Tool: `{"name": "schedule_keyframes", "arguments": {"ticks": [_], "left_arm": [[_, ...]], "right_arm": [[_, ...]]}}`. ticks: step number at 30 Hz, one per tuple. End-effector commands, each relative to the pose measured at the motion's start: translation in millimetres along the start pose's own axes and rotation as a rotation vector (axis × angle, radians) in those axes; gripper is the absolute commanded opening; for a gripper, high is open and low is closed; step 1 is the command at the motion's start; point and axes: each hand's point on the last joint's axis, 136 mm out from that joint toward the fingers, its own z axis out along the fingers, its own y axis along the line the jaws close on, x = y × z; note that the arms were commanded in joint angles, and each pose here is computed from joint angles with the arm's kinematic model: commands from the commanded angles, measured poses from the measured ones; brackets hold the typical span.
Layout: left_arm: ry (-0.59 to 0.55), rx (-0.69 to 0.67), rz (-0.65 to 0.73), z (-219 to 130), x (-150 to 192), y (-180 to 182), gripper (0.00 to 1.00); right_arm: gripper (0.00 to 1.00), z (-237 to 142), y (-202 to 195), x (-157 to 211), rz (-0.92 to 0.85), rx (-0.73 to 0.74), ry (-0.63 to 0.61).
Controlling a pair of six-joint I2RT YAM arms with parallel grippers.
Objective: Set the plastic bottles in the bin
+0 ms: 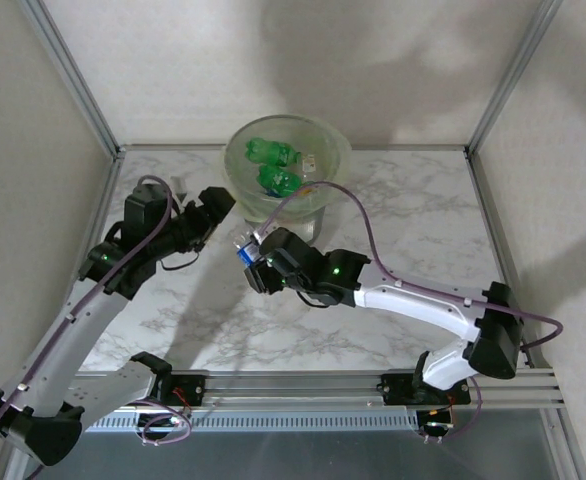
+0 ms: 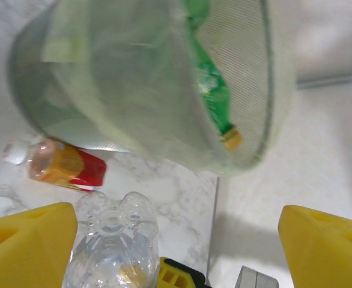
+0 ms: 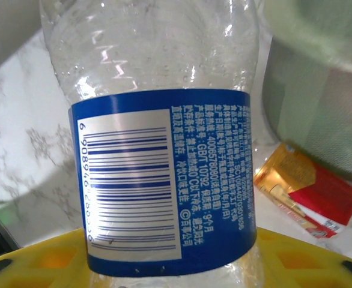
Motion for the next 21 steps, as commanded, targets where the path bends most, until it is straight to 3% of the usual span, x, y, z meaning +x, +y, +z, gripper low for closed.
{"name": "schedule_keyframes", "arguments": {"ticks": [1, 7, 13, 21], "left_arm": [[0.071, 0.065, 0.117, -9, 5, -26, 0.90], [0.119, 0.081, 0.195, -13, 9, -39, 0.91], [0.027, 0.090, 0.212, -23, -10, -54, 0.91], [-0.149, 0.179, 0.119, -33, -35, -65, 0.93]], "right_arm": [[0.48, -25, -3, -23, 0.014, 0.023, -0.072], [0.48, -44, -3, -52, 0.032, 0.030, -0.136], [0.48, -65, -20, -77, 0.088, 0.082, -0.206], [0.48, -101, -65, -134, 0.213, 0.176, -0.282]]}}
